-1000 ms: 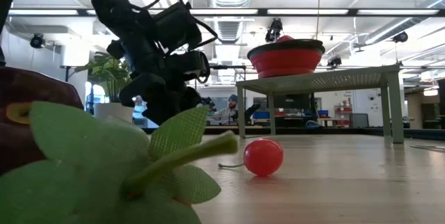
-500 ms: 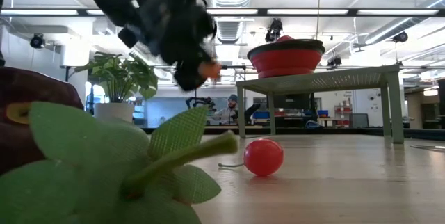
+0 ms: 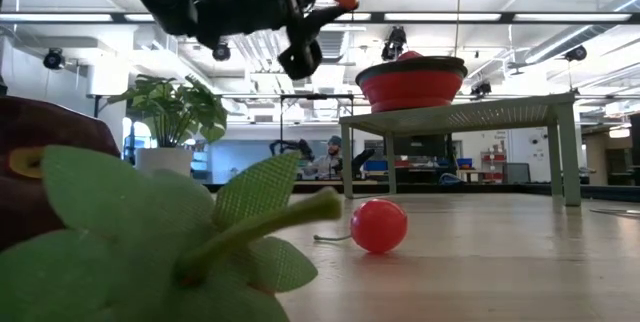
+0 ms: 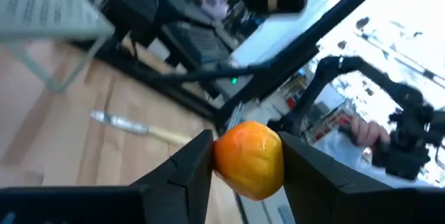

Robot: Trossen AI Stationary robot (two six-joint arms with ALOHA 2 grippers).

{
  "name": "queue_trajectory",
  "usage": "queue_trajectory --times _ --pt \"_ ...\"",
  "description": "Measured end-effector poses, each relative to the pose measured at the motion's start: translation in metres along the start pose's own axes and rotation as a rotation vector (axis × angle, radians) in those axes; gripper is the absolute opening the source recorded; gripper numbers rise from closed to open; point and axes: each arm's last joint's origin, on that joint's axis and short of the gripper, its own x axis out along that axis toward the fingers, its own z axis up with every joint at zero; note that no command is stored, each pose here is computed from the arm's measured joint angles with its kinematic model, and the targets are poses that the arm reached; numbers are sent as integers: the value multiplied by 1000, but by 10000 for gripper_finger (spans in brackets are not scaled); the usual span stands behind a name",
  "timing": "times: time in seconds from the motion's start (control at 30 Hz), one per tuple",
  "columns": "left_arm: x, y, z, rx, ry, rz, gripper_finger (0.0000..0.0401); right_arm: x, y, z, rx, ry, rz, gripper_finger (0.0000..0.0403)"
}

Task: Pick & Place Fruit
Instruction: Put the yellow pear into the red strainer bowl

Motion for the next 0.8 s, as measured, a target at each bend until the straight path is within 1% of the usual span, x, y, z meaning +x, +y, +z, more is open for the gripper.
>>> queue_trajectory --times 0.1,0.23,0.43,0.63,0.8 --pt "3 -5 9 23 -44 0 155 3 4 5 39 -66 -7 9" --pt "5 -9 19 59 -92 15 154 5 5 6 26 -100 -14 29" --pt "8 -15 30 132 -141 29 155 5 4 8 35 -120 -19 95" --pt "10 -17 38 232 -206 114 155 5 4 9 55 -128 -19 171" --pt "11 -19 47 300 -255 167 154 5 4 9 51 -128 -19 215"
